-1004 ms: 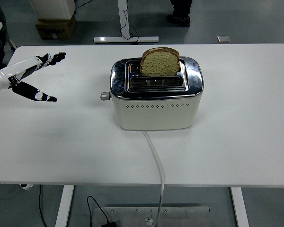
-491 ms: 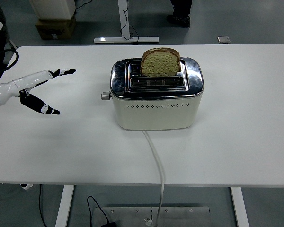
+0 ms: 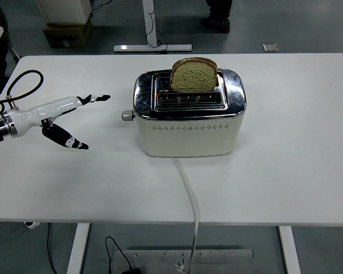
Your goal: Press down toaster
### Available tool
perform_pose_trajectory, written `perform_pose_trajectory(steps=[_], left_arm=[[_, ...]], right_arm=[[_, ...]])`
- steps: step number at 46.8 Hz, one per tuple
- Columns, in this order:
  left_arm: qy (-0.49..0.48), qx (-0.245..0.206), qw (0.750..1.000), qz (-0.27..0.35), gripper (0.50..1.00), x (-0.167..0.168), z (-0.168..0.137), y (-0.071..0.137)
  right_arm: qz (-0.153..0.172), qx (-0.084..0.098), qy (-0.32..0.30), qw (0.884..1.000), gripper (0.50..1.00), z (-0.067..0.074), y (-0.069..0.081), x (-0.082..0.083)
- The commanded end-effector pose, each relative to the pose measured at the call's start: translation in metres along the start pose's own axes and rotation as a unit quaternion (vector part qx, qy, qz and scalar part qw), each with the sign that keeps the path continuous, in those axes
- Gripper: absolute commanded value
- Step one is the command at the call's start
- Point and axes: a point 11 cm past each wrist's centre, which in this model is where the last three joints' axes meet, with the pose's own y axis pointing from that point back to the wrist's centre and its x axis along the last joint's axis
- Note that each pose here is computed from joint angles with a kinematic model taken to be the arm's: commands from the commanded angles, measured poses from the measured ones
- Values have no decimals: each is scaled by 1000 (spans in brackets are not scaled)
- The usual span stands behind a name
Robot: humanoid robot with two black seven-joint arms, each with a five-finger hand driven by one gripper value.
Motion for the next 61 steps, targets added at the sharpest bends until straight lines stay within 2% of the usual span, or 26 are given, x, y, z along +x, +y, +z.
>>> perform_pose_trajectory(steps=[1, 10, 61], left_arm=[[3, -1, 1000, -13, 1000, -9, -1, -2], [8, -6, 1000, -26, 1000, -21, 1, -9], [15, -17, 999, -36, 1000, -33, 7, -21]], right_arm=[[0, -1, 0, 1000, 998, 1, 0, 0], [0, -1, 0, 1000, 998, 1, 0, 0], [0, 0, -1, 1000, 998, 1, 0, 0]])
